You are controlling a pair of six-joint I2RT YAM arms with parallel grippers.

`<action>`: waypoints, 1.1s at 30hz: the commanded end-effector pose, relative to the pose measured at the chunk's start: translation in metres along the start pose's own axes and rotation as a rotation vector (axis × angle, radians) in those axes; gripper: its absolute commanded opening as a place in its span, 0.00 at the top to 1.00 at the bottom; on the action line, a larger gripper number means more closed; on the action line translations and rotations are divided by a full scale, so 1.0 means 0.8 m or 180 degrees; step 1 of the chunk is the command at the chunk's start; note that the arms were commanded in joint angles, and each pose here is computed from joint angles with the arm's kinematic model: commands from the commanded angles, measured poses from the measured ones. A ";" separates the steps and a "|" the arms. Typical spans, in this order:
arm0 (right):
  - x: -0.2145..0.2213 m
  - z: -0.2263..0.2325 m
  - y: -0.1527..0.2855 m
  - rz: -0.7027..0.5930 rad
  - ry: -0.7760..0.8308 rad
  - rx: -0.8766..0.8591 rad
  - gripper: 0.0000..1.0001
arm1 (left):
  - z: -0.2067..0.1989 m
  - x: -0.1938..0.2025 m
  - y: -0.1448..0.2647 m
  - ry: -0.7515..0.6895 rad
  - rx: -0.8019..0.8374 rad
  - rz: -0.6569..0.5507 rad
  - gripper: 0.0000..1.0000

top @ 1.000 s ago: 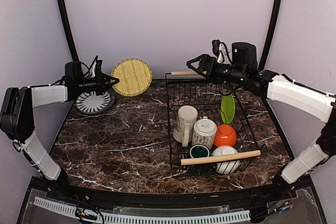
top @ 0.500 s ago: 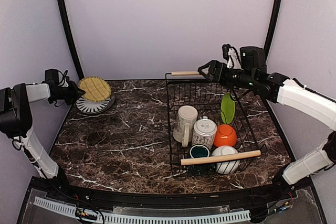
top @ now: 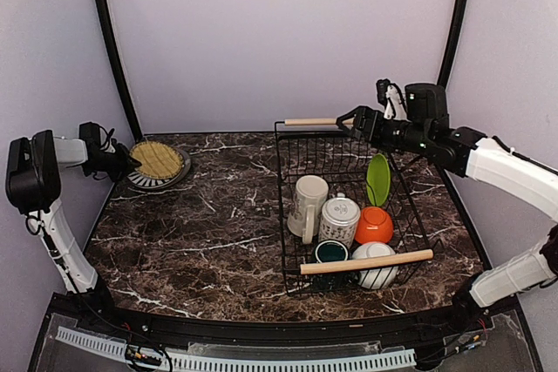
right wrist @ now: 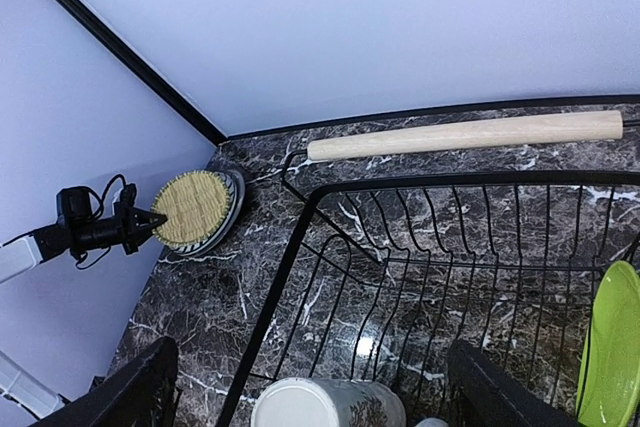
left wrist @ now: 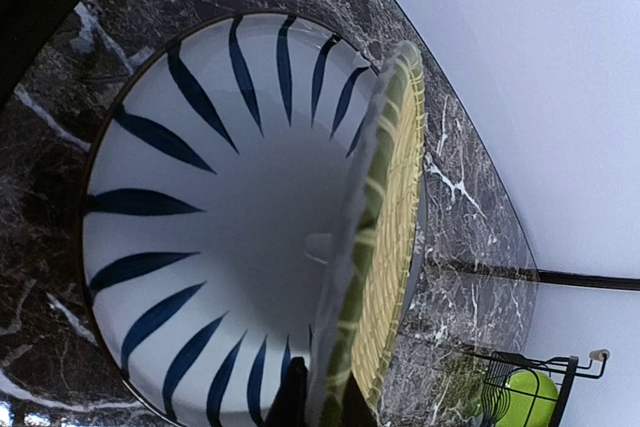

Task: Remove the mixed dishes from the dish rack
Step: Place the plate on the plate, then grab the plate from the dish rack.

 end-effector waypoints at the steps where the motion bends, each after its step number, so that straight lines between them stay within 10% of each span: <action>1: -0.006 -0.007 0.011 -0.0094 0.0037 0.0054 0.11 | 0.001 -0.014 0.001 -0.0049 0.0005 -0.0056 0.98; 6: -0.003 -0.009 0.011 -0.0072 0.0012 0.0042 0.11 | 0.008 -0.020 -0.001 -0.0044 -0.0002 -0.0059 0.85; 17: 0.003 -0.016 0.012 -0.0027 0.0038 0.0126 0.11 | 0.022 -0.027 0.020 -0.0161 -0.0497 -0.0179 0.22; 33: 0.042 -0.057 0.002 0.0567 0.0197 0.0722 0.11 | -0.075 -0.002 0.077 -0.0718 -0.0066 -0.0489 0.04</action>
Point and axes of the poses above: each gripper's point midway between its finger pads, its own y axis back along the fingers, its own z axis along the line the jaws close on, x = y × z, the point moved 2 cm from there along y, back along the fingers, and after that the axes turned 2 degrees about y, right-handed, at the moved point
